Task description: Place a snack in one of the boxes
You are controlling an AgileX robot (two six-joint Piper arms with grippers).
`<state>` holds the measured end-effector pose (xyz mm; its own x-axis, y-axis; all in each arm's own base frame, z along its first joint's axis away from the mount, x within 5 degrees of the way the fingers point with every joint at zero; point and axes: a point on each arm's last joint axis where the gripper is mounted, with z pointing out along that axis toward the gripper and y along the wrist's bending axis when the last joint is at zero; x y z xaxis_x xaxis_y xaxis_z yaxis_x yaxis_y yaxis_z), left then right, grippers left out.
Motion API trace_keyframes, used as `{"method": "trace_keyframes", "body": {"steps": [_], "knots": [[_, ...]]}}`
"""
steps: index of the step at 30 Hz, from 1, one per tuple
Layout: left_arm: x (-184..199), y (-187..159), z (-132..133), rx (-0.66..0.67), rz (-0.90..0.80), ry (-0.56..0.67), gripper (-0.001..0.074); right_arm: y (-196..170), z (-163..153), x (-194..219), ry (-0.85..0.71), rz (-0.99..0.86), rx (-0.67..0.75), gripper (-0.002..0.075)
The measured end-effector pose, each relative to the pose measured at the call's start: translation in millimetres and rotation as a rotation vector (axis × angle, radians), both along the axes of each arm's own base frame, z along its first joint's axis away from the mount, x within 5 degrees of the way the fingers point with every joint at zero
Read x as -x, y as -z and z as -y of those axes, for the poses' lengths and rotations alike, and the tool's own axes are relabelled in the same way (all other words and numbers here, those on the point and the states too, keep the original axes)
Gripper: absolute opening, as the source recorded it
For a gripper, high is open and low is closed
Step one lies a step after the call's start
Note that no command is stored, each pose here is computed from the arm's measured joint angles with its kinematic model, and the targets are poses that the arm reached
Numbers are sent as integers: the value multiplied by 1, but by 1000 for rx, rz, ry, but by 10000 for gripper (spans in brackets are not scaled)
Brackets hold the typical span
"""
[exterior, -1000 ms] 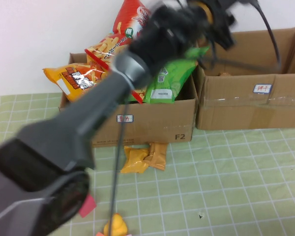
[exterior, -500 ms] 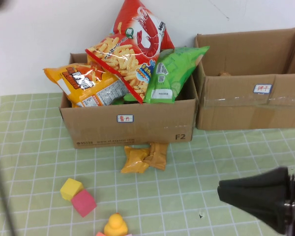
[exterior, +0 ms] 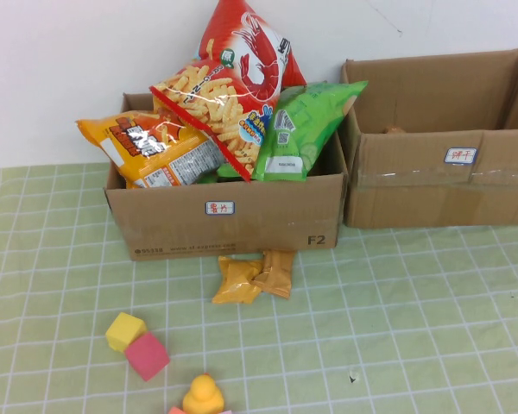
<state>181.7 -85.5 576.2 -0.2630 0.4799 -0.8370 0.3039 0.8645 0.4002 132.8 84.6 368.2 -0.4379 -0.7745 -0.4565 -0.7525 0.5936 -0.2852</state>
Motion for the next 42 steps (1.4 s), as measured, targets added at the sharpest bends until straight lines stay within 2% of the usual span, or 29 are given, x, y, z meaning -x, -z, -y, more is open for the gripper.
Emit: {"method": "trace_keyframes", "body": {"steps": [3, 6, 9, 13, 18, 22, 26, 35, 42], "knots": [[22, 12, -26, 13, -1, -115, 0, -3, 12, 12, 88, 30, -56, -2], [46, 42, -52, 11, 9, -204, 0, 2, 27, 31, 153, 100, -155, -2], [67, 70, -67, 28, 55, -203, 0, 14, 39, 41, 197, 174, -194, -2], [82, 126, -77, 87, 87, -187, 0, 31, 54, 48, 315, 270, -268, -2], [93, 198, -78, 122, 121, -114, 0, 58, 64, 57, 413, 337, -396, -2], [94, 257, -70, 137, 97, -35, 0, 81, 66, 61, 415, 339, -437, -2], [93, 296, -59, 185, 66, 49, 0, 96, 65, 62, 418, 325, -446, -2], [97, 331, -40, 299, 55, 235, -1, 99, 64, 61, 408, 331, -458, -2], [100, 354, -38, 285, 11, 266, -1, 99, 64, 61, 408, 331, -458, -2]]}}
